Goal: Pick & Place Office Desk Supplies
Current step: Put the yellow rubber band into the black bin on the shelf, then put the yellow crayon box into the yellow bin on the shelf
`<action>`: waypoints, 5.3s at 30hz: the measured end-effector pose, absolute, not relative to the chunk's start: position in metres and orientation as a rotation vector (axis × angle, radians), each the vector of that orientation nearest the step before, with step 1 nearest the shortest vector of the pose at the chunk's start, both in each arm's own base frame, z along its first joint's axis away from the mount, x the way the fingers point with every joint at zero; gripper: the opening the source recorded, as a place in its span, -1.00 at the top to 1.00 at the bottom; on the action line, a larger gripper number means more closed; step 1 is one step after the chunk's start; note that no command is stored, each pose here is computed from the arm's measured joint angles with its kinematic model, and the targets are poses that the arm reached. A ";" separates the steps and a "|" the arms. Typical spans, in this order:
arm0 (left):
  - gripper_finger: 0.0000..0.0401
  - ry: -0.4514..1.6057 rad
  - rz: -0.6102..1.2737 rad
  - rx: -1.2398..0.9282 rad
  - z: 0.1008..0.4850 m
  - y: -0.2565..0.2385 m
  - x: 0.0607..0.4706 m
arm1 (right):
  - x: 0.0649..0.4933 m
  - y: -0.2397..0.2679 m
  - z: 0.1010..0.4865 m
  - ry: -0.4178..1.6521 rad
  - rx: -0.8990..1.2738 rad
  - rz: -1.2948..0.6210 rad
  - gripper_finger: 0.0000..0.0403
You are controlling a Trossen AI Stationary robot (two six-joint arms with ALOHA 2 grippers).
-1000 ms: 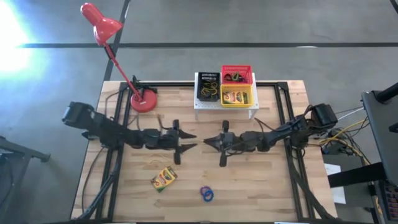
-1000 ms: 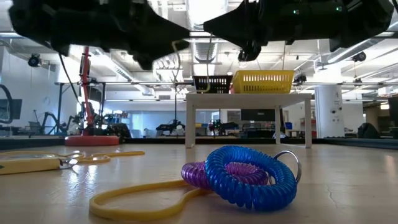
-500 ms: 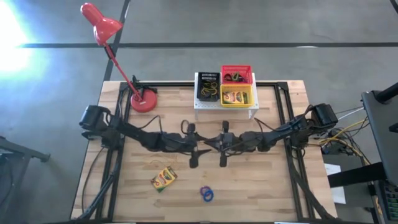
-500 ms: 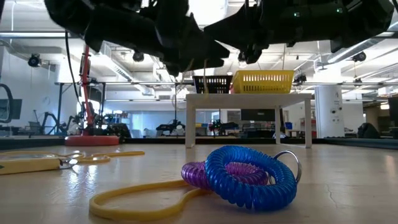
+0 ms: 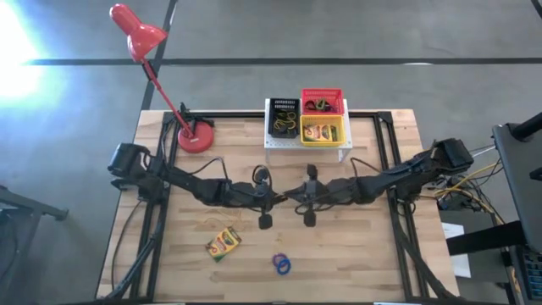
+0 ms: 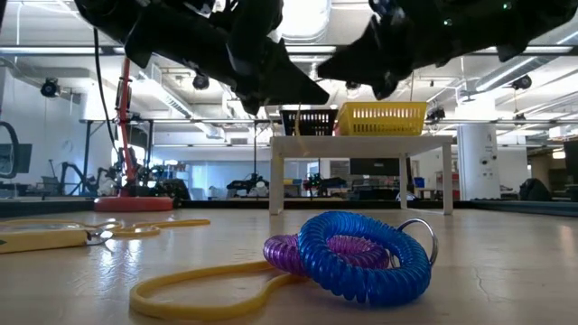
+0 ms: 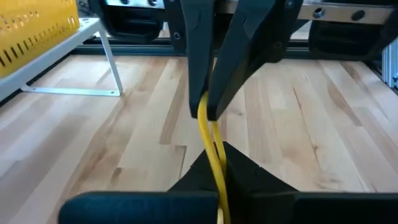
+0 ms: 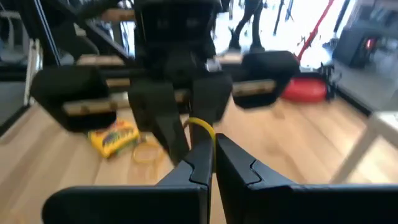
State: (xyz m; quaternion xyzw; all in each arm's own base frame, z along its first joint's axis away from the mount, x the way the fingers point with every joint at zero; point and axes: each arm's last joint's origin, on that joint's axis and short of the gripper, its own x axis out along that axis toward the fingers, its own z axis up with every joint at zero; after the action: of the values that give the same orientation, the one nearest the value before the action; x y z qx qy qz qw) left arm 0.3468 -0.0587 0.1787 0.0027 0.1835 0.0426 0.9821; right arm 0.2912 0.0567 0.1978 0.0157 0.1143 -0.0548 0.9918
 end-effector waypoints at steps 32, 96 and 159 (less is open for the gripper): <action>0.97 0.357 0.507 0.127 0.337 0.144 0.371 | 0.231 0.064 0.152 0.284 0.099 -0.401 0.86; 0.12 1.222 0.321 -0.801 0.164 -0.198 0.140 | 0.373 0.090 0.162 0.767 -0.129 0.127 0.34; 0.97 0.807 0.065 -0.571 0.090 -0.104 0.275 | 0.333 0.077 0.110 0.879 0.114 0.163 0.29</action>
State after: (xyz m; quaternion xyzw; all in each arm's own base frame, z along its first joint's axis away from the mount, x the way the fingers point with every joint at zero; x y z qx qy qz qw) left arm 0.2745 -0.1043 0.0900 -0.2741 0.3872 0.0313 0.8798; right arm 0.3328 0.0767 0.1097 0.0550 0.4249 0.0789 0.9001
